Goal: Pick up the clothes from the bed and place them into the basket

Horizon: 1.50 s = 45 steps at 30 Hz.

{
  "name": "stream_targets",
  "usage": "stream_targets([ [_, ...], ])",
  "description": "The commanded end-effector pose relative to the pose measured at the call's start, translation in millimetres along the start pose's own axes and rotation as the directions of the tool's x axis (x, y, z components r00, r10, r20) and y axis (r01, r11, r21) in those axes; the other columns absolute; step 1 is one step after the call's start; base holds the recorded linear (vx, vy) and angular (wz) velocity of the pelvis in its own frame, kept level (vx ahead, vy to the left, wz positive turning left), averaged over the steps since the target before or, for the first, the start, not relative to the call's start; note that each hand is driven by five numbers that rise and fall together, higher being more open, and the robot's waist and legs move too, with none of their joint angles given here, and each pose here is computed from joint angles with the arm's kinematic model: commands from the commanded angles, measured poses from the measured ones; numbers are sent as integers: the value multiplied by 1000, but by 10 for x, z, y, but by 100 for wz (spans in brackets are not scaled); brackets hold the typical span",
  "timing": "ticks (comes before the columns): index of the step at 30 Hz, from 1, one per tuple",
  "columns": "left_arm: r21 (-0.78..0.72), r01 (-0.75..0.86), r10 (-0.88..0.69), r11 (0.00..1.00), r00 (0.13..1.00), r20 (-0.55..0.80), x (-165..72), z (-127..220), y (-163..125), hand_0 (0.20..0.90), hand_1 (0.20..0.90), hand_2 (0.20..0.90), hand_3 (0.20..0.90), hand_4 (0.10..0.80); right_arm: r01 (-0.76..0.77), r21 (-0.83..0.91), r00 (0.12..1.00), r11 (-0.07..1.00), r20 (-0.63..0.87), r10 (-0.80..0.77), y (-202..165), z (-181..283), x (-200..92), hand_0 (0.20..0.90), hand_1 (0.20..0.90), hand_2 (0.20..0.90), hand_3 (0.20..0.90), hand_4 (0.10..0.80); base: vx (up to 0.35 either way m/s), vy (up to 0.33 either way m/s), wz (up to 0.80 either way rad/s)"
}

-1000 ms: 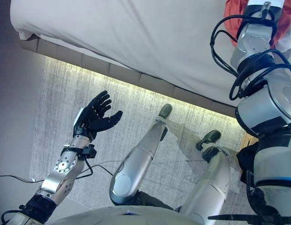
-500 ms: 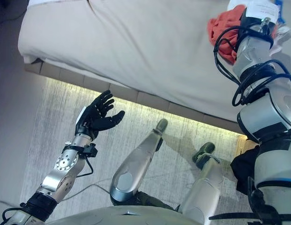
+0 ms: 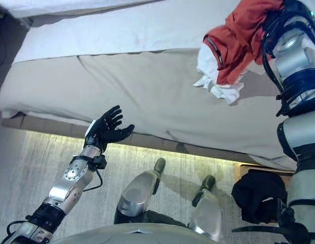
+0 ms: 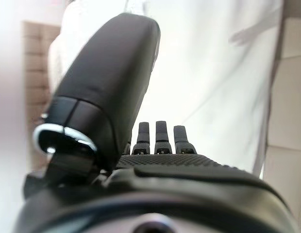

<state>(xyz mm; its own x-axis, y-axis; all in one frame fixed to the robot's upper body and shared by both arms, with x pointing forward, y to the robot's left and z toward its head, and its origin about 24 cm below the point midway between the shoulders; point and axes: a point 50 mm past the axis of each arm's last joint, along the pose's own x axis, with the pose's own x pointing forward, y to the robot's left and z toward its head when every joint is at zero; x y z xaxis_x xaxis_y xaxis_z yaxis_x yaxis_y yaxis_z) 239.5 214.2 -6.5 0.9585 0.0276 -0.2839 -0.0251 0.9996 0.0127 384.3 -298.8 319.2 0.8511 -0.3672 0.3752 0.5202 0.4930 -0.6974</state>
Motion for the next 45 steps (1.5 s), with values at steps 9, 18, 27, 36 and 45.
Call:
stream_targets([
  [9, -45, -14, 10, 999, 997, -81, -136, -398, 40, 900, 900, 900, 900, 800, 196, 96, 975, 976, 86, -204, -584, -109, -60, 300, 300, 300, 200, 100, 36, 27, -21],
  [18, 0, -62, 62, 998, 996, -58, -54, -310, 126, 900, 900, 900, 900, 800, 127, 90, 992, 988, 7, -128, -331, -721, -340, 300, 300, 300, 200, 100, -10, 5, -35],
  [27, 25, -57, 57, 998, 998, -5, 100, -107, 46, 900, 900, 900, 900, 800, -35, 88, 987, 996, -151, 48, 154, -1243, -647, 300, 300, 300, 200, 100, -28, -37, -30],
  [36, 49, -11, 11, 999, 1000, 2, 192, -10, -106, 900, 900, 900, 900, 800, -189, 121, 911, 975, -348, 220, 649, -1720, -1031, 300, 300, 300, 200, 100, 6, -82, -20],
  [45, 47, 39, -39, 998, 999, 17, 181, 32, -164, 900, 900, 900, 900, 800, -245, 113, 842, 963, -468, 269, 777, -2027, -1229, 300, 300, 300, 200, 100, 2, -46, -3],
])
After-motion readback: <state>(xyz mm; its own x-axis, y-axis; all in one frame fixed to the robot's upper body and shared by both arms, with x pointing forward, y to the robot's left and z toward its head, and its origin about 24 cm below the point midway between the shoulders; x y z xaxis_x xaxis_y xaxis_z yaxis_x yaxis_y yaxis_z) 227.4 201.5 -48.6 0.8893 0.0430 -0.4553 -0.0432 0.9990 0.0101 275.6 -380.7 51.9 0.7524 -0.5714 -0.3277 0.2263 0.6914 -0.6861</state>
